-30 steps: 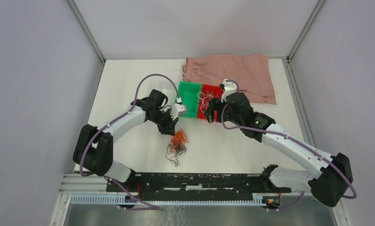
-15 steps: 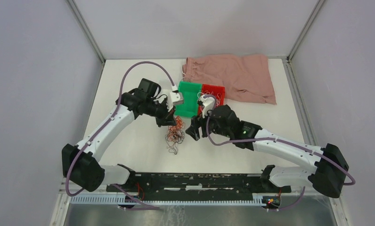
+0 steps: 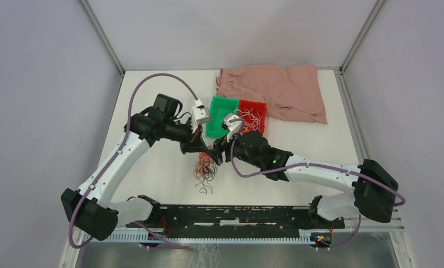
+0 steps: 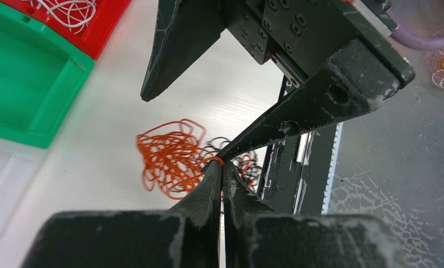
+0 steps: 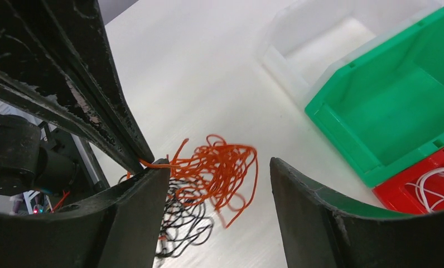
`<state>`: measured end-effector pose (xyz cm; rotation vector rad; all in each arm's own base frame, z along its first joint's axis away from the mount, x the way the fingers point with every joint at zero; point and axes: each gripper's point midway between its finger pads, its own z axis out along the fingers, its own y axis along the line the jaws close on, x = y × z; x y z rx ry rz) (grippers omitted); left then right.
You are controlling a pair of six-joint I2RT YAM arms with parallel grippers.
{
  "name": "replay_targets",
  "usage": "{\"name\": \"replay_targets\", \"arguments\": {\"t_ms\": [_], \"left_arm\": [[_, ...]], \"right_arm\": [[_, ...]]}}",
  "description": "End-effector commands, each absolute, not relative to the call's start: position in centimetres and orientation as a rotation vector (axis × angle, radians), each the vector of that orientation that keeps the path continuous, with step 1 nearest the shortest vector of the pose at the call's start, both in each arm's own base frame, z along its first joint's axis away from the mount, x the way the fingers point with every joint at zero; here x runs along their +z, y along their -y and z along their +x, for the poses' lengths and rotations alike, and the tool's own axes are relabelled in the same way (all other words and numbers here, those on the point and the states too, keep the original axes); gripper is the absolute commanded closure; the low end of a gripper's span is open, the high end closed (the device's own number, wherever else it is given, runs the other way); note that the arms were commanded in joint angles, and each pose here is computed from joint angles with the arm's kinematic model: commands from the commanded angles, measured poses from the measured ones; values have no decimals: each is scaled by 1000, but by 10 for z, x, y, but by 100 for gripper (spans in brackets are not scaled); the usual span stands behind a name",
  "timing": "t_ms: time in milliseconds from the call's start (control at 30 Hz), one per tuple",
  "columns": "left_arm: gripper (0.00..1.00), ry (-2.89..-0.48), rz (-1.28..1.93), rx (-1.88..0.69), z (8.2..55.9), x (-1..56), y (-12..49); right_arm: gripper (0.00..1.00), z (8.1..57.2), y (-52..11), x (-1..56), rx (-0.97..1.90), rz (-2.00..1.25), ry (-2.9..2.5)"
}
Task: Untangle the cables
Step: Untie the cable.
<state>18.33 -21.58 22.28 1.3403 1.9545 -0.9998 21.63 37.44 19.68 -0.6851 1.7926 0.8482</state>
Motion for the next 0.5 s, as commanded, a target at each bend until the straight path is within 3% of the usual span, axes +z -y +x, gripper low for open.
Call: {"name": "replay_targets", "arguments": {"t_ms": [0,467], "left_arm": [[97,-1887,1298,-1075,176,255,223],[97,-1813,1315,-1119,166,290,226]], "right_arm": [[28,228,-385,230,876,-573,-1657],[30,238,-391,233,923,-359,-1592]]}}
